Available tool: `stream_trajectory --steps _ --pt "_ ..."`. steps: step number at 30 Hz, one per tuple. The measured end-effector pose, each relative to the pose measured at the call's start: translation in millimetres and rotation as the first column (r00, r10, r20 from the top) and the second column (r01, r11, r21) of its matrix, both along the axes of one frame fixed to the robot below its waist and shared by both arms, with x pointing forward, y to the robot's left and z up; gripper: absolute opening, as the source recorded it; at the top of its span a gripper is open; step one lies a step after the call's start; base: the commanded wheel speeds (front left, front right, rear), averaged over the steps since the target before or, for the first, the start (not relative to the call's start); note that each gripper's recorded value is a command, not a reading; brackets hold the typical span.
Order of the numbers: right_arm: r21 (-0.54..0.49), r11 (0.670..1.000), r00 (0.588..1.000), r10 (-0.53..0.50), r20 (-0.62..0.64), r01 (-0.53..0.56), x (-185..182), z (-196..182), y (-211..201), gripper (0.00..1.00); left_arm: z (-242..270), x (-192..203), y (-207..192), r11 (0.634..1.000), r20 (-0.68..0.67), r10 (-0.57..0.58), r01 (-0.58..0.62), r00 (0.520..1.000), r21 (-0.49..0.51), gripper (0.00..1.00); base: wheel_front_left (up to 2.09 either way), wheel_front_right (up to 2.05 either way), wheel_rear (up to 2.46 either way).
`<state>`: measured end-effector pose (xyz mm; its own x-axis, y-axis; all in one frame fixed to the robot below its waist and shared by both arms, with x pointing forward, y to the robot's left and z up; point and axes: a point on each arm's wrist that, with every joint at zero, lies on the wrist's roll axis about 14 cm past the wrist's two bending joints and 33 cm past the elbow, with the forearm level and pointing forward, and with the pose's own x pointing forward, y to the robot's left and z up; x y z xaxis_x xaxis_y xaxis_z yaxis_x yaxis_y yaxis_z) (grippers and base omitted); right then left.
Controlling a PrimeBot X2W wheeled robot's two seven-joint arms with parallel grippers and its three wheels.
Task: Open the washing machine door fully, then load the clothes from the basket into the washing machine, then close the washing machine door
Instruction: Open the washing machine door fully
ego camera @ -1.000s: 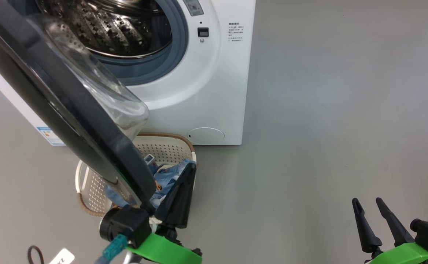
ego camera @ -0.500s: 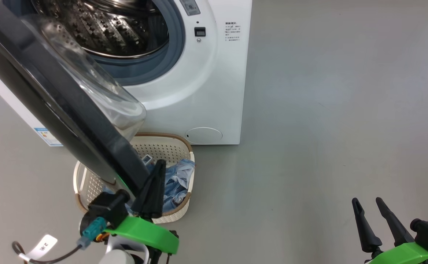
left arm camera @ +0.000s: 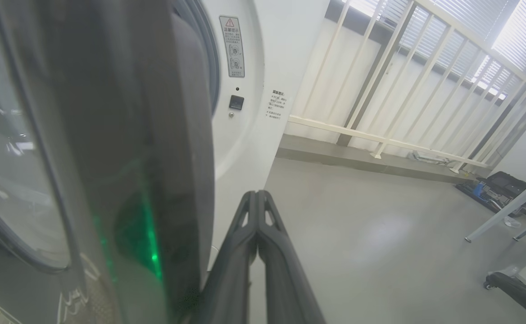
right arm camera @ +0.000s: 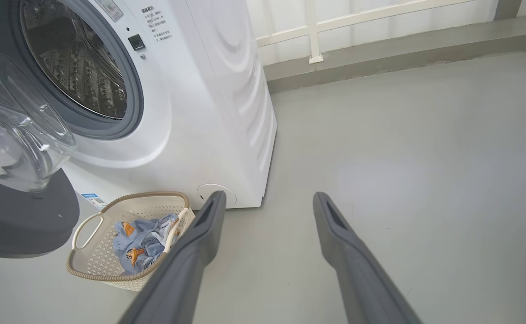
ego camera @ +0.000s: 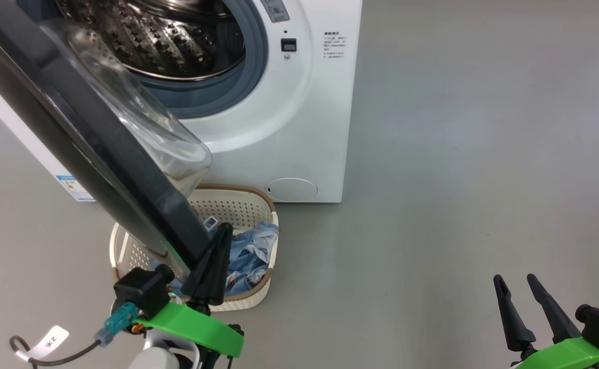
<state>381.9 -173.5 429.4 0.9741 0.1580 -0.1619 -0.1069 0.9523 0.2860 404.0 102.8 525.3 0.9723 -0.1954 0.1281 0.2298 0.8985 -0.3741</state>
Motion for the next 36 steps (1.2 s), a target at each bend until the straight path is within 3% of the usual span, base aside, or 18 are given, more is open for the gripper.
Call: stream_trajectory --steps 18,36 --pt "0.001 0.998 0.998 0.057 0.009 -0.057 9 2 18 1.00 -4 -12 22 0.997 -0.014 0.070 -0.070 0.997 -0.024 0.00 0.00 0.00 0.00" --pt "-0.013 0.989 0.989 0.148 0.011 -0.148 19 2 43 1.00 -6 -42 75 0.969 -0.022 0.246 -0.246 0.969 -0.001 0.00 0.00 0.00 0.00"
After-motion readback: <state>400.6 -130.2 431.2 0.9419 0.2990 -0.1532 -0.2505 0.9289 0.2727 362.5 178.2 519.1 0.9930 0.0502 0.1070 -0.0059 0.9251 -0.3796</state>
